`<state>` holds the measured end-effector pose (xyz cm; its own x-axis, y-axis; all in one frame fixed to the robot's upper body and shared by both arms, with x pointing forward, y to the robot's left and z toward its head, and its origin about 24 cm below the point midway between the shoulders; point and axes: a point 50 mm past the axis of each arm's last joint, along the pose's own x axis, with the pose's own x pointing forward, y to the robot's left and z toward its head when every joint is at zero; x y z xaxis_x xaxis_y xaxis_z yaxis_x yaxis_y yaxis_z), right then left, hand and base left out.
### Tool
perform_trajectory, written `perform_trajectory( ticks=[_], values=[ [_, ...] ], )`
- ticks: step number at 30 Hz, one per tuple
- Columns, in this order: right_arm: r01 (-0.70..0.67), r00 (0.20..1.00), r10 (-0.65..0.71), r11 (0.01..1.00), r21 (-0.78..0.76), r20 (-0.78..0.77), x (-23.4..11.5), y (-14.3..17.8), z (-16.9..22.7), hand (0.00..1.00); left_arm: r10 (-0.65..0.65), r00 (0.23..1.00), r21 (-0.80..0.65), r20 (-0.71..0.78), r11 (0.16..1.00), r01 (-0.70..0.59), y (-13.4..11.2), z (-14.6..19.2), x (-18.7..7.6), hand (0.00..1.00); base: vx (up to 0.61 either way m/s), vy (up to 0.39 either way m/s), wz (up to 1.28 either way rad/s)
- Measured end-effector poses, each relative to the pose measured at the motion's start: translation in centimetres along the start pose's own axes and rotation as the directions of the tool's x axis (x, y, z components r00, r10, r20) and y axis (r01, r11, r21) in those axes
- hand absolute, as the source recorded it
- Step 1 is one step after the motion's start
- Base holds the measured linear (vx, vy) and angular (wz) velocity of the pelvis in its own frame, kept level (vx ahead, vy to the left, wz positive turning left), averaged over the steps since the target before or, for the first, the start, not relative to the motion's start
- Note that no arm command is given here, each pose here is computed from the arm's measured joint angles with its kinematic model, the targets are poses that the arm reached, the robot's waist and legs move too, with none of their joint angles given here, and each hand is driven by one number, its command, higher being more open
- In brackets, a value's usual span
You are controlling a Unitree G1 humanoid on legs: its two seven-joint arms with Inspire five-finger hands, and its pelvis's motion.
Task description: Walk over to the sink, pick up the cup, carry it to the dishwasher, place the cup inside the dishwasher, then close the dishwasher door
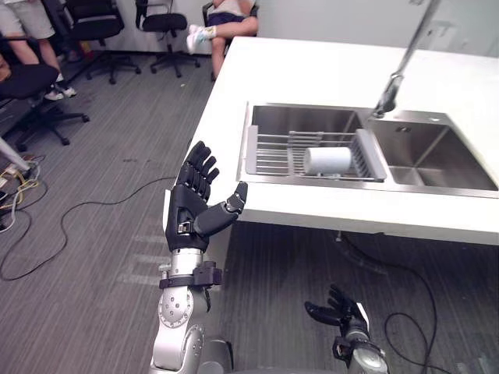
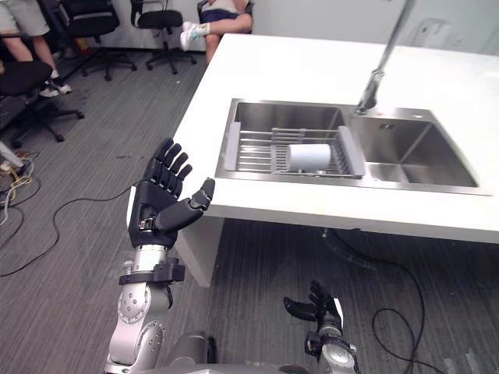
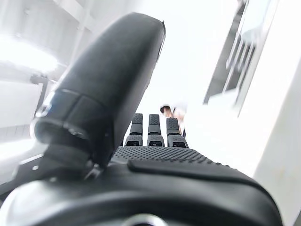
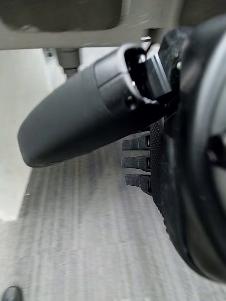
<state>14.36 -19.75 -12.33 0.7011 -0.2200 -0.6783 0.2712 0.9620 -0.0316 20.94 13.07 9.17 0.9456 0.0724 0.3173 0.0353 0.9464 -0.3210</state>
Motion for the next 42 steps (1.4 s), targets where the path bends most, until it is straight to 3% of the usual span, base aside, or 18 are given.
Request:
perform_trajectory(
  ticks=[9,15,17,23,32,36,42],
  values=[
    [-0.026,0.999,0.026,1.0,-0.002,-0.039,-0.9,0.8,-1.7,0.9,-0.248,0.967,0.067,0.054,0.967,0.244,-3.6,1.9,-0.9,0.9,0.14,0.028,-0.23],
    [-0.07,0.997,0.07,0.998,0.004,-0.018,-1.2,1.8,-1.5,0.9,-0.231,0.97,0.088,0.069,0.97,0.225,-3.5,1.5,0.2,0.9,0.3,-0.19,0.01],
    [-0.047,0.999,0.046,0.998,-0.034,-0.017,-0.9,0.4,-1.3,0.9,-0.191,0.982,0.091,-0.008,0.977,0.19,-3.1,-0.2,0.3,0.9,0.32,-0.211,-0.1],
    [-0.016,0.999,0.014,0.998,-0.054,-0.04,-1.5,-1.1,-2.1,0.9,-0.191,0.981,0.079,-0.018,0.978,0.192,-3.8,-0.7,0.4,0.9,0.22,-0.151,0.12],
    [-0.034,0.999,0.033,0.998,-0.052,-0.023,-1.3,-0.6,-1.6,0.9,-0.173,0.985,0.134,-0.01,0.976,0.173,-2.9,-0.5,0.6,0.9,0.07,0.094,-0.03],
    [-0.047,0.998,0.045,0.998,-0.048,-0.035,-1.3,-0.3,-1.9,0.9,-0.208,0.976,0.234,-0.071,0.947,0.219,-2.8,-1.5,0.3,0.9,0.03,0.114,-0.13],
    [-0.058,0.995,0.053,0.997,-0.05,-0.083,-1.4,-0.4,-2.9,0.9,-0.372,0.921,0.322,-0.114,0.863,0.389,-5.0,-2.3,0.0,0.9,-0.01,0.021,-0.09]
  ],
)
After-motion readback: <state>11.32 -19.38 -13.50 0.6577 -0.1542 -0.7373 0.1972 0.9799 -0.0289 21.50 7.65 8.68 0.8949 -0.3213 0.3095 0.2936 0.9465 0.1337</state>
